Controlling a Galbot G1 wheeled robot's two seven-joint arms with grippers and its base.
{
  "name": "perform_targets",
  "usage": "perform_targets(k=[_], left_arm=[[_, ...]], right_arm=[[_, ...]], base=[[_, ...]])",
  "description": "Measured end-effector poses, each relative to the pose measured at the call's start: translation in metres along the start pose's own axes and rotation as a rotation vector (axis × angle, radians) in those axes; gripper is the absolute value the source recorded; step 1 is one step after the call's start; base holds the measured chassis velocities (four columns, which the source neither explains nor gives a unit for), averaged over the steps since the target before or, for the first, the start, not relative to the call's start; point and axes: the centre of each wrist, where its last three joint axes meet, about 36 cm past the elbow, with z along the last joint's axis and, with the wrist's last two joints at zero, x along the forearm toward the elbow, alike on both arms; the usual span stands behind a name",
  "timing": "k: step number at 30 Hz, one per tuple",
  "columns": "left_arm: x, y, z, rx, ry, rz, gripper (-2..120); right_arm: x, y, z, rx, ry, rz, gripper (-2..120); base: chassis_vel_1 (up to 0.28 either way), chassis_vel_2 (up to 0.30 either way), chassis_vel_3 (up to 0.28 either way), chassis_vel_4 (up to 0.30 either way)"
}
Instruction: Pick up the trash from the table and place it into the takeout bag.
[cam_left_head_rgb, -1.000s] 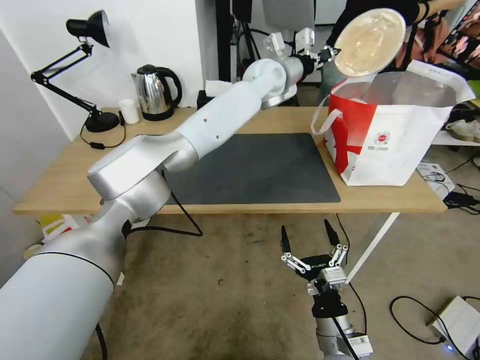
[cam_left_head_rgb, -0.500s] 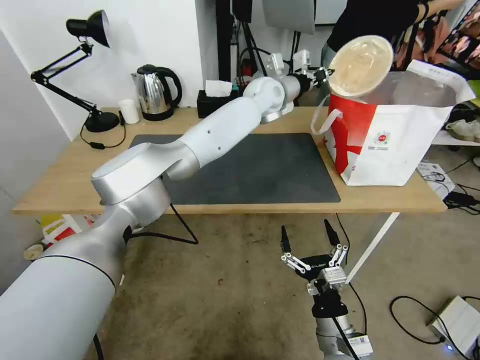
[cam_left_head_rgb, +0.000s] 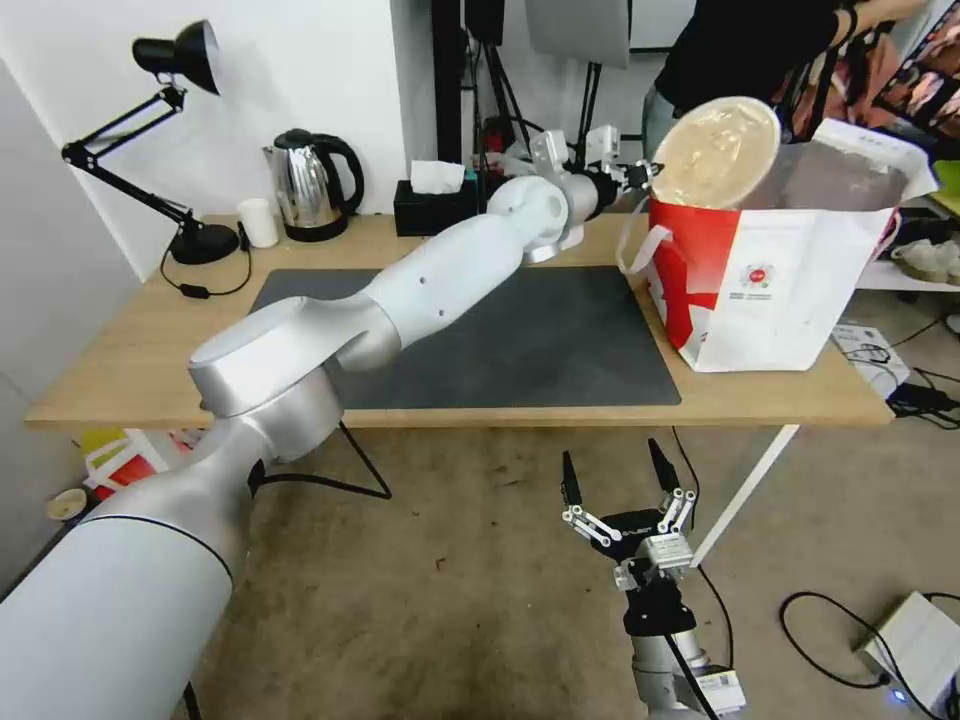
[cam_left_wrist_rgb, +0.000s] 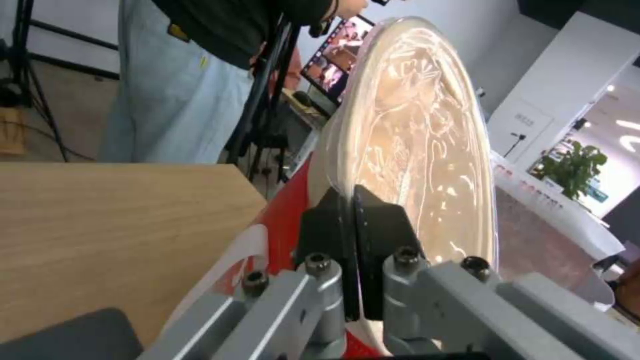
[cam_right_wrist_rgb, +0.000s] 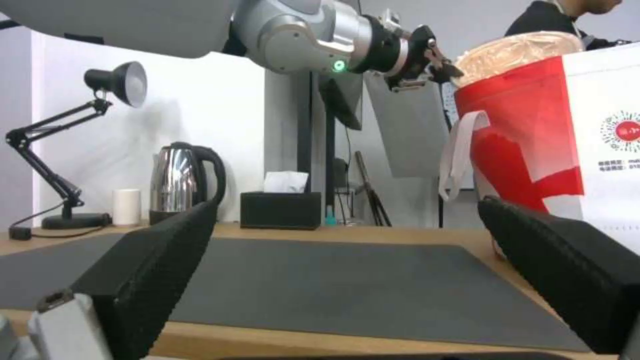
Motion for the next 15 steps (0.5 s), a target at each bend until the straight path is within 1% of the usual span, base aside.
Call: perform_targets(k=[7,9,15], left_arm=[[-0.0010,-0.0056,-0.0025,-0.028,0.015,0.024,0],[-0.0014,-0.0078,-0.0025,-0.037,0.029,0.031,0],[-0.0020,-0.0097,-0.0023,-0.060,0.045,0.032,0]], right_arm=[[0.0000,0.0000,0.0000,0.000,0.000,0.000,100],[0.0000,0.0000,0.0000,0.000,0.000,0.000,100],[0.0000,0.0000,0.0000,0.000,0.000,0.000,100]], base=[[0.000,0.000,0.000,0.000],[0.000,0.000,0.000,0.000],[0.000,0.000,0.000,0.000]])
